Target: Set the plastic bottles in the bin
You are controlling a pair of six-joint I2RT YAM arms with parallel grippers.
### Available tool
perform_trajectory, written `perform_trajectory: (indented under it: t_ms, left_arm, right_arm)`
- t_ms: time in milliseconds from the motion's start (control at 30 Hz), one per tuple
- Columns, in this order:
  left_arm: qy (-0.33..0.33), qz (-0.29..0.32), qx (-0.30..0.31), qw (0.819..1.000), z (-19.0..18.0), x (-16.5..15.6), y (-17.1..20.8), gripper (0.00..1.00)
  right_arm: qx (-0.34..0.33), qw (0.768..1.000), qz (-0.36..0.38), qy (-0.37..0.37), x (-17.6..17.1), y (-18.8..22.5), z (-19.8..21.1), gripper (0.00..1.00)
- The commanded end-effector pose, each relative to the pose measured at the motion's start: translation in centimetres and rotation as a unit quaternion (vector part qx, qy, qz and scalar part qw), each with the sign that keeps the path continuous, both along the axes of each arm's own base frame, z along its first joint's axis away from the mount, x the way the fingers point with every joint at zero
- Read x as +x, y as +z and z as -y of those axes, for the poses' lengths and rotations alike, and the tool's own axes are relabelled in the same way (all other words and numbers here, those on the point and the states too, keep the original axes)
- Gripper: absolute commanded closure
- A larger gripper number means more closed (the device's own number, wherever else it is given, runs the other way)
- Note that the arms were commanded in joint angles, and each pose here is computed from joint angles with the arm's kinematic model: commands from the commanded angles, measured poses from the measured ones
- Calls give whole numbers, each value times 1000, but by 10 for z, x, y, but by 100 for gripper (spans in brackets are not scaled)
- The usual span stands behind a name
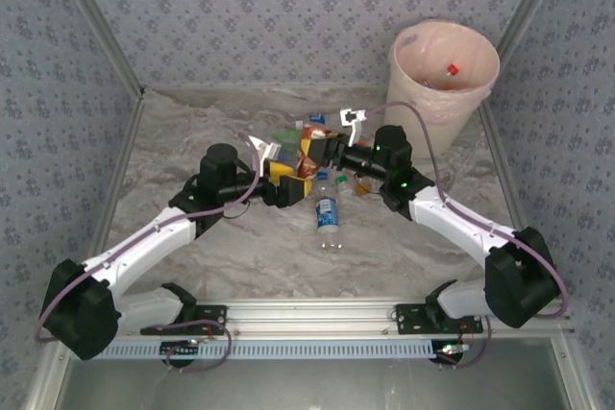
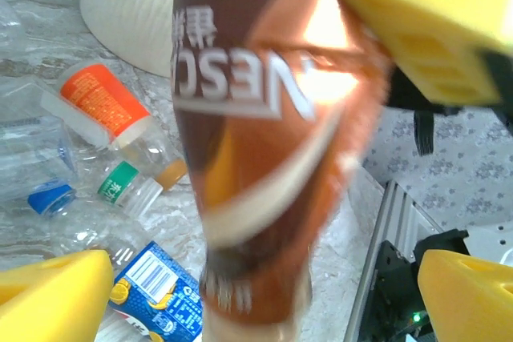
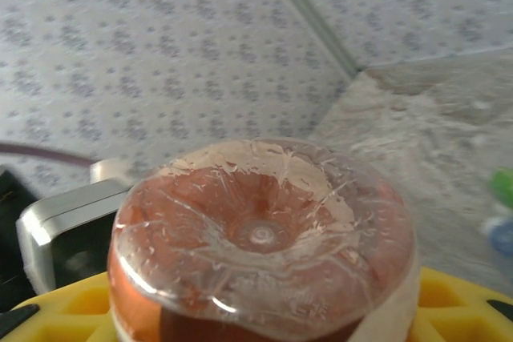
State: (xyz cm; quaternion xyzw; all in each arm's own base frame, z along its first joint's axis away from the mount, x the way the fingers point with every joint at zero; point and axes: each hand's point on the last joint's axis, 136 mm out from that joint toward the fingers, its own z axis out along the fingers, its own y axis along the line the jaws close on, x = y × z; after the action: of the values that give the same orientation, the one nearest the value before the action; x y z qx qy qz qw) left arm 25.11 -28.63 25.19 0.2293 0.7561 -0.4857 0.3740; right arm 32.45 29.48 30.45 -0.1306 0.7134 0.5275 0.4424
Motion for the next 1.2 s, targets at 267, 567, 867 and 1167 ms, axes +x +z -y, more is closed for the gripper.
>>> perform_trajectory:
  t_ms: [267,567,867,1167]
  left_arm:
    - [291,-54,64,953,-69,63,-26,2]
    - [395,-95,74,911,-100,73,-64,2]
    - [393,-118,139,901,-112,59,-99,2]
    - [390,-104,152,902,-117,54,-98,2]
  right_arm:
    - [-168,946,95,-262,79,86,117,52]
    - [-176,870,184,-422,125,172,213,50]
    - [-240,784,196,-537,176,154,295,48]
    - [-332,740,110,-575,202,100,337,47]
